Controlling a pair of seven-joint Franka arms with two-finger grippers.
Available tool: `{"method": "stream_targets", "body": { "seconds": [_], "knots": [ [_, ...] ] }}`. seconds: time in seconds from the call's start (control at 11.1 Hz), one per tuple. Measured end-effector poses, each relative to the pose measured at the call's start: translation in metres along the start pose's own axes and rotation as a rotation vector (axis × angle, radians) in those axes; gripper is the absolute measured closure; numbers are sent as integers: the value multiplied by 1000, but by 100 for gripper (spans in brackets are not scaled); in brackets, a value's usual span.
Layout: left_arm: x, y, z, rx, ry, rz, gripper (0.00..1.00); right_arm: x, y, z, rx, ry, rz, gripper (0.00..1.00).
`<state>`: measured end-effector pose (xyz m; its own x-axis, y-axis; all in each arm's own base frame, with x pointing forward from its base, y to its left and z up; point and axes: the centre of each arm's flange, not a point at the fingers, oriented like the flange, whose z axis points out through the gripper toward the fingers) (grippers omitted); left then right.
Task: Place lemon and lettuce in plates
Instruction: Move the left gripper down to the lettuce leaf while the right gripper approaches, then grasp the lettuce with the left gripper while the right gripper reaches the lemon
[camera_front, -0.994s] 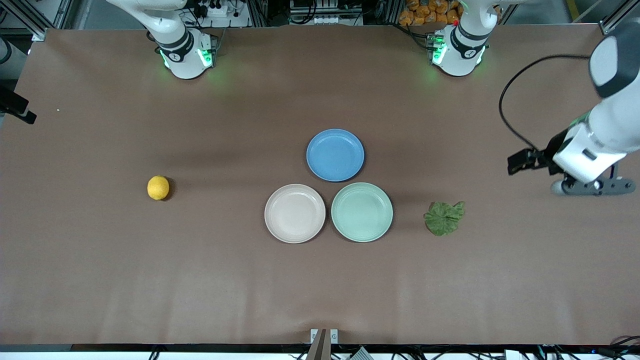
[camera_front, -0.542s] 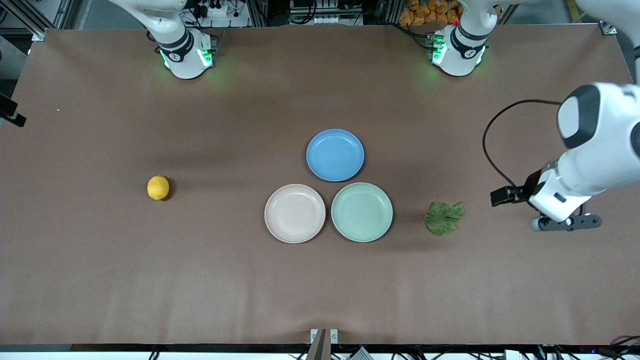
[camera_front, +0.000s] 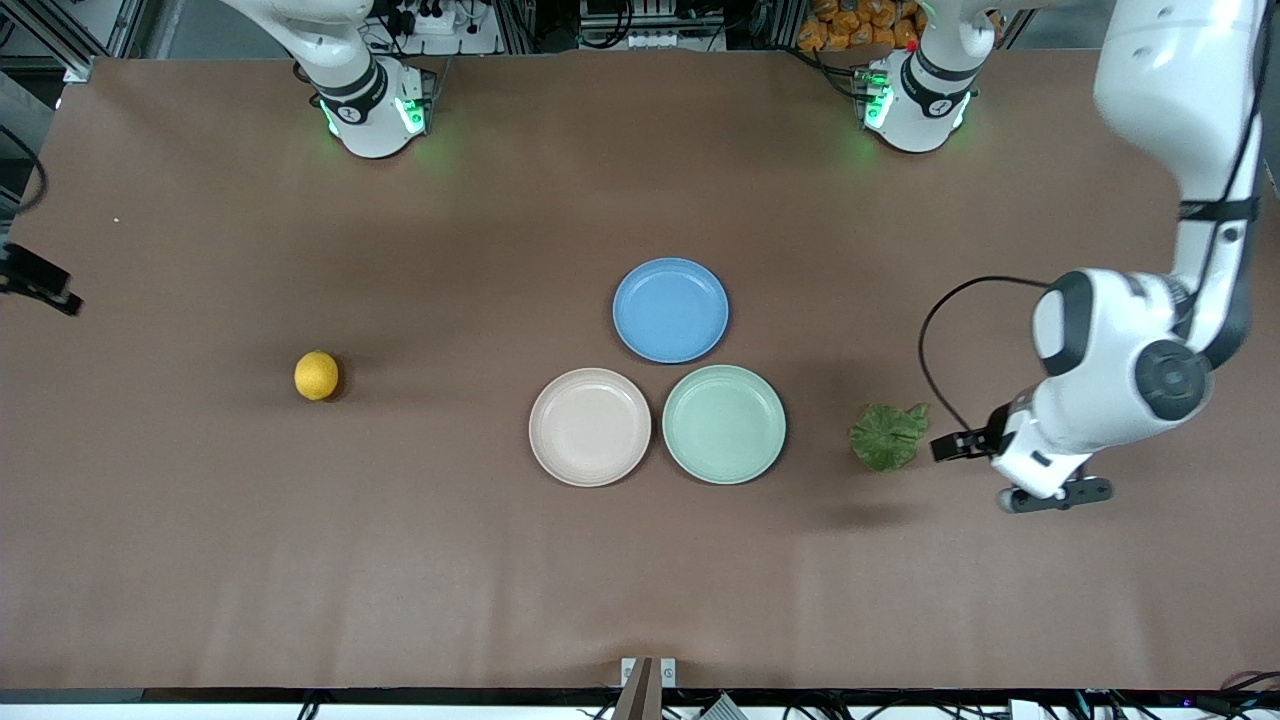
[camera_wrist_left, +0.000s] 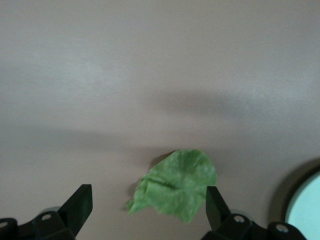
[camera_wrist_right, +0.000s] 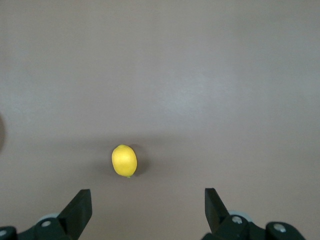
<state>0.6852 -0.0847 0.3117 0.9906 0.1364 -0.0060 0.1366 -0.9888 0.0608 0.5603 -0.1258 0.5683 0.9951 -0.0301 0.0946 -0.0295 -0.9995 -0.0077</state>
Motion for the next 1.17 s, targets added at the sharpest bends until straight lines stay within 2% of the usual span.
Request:
{"method": "stream_targets", "body": {
  "seconds": [0.27,0.45,0.63,1.17],
  "knots": [
    [-9,16,44,5,-39,9,0,15,-18,53,18,-69,-155,0],
    [-15,24,68,8,-59,21,0,17,-15,76,30,-115,-181,0],
    [-18,31,92,8,-71,31,0,18,-18,88,37,-141,-178,0],
    [-31,59,123,27,-85,30,0,25,-59,113,33,-196,-40,0]
  ]
}}
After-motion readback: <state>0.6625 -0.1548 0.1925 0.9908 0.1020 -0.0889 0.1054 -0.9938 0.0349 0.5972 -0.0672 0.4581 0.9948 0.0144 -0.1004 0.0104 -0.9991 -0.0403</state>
